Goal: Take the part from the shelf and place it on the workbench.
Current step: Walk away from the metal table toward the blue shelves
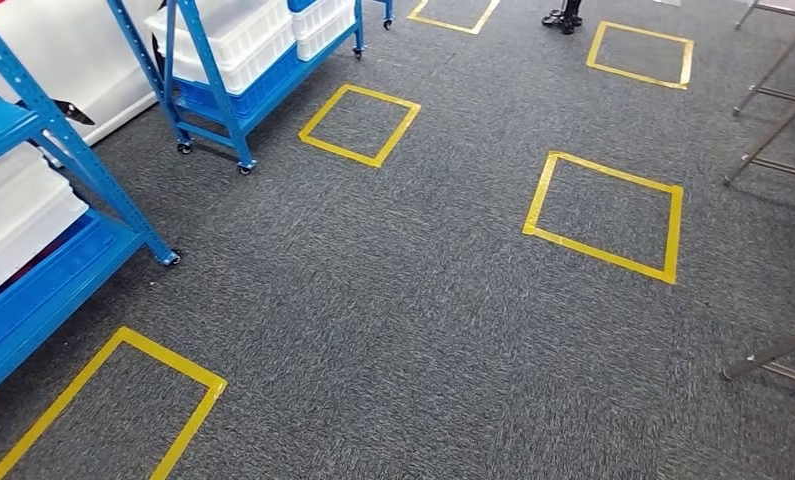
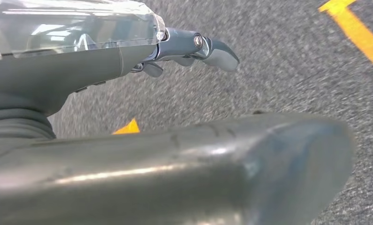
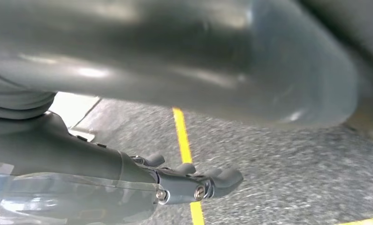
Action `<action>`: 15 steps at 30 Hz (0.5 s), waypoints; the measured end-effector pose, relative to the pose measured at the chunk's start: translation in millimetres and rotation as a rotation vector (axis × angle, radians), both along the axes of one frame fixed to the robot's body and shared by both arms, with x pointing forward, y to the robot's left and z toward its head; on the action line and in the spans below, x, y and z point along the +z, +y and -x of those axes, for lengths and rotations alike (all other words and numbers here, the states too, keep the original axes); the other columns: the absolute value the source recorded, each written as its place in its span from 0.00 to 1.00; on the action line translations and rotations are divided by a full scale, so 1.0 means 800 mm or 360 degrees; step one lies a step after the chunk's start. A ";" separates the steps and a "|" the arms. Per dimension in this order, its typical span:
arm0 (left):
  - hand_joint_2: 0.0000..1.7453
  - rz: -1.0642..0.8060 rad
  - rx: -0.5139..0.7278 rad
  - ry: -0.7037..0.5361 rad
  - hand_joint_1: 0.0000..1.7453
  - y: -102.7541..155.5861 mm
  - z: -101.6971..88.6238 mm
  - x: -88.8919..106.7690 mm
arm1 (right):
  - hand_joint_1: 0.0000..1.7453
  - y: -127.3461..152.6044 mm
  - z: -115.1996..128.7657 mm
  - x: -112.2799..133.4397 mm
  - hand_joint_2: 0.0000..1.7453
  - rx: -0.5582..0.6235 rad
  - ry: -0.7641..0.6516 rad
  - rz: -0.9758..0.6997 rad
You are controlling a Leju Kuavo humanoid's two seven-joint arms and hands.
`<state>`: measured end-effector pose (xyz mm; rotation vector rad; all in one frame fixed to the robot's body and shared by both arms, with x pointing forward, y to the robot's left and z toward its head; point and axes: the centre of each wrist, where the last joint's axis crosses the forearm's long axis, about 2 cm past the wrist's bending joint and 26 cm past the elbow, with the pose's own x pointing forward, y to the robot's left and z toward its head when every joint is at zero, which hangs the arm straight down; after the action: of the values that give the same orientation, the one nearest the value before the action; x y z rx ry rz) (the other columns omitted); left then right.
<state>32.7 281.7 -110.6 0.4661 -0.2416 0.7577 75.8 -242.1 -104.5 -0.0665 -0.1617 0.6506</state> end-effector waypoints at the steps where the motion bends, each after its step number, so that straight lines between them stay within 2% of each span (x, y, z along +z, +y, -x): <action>1: 0.00 0.0006 -0.0011 -0.0011 0.00 0.000 0.000 0.000 | 0.00 -0.002 0.002 -0.001 0.00 -0.0007 0.0004 0.0002; 15: 0.00 0.0072 -0.0275 -0.0140 0.00 0.017 0.000 -0.001 | 0.00 -0.019 0.021 -0.005 0.00 -0.0249 0.0055 0.0005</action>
<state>32.7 295.2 -111.7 0.3641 -0.3416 0.6138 59.1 -257.2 -108.4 -0.0701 -0.1205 0.4955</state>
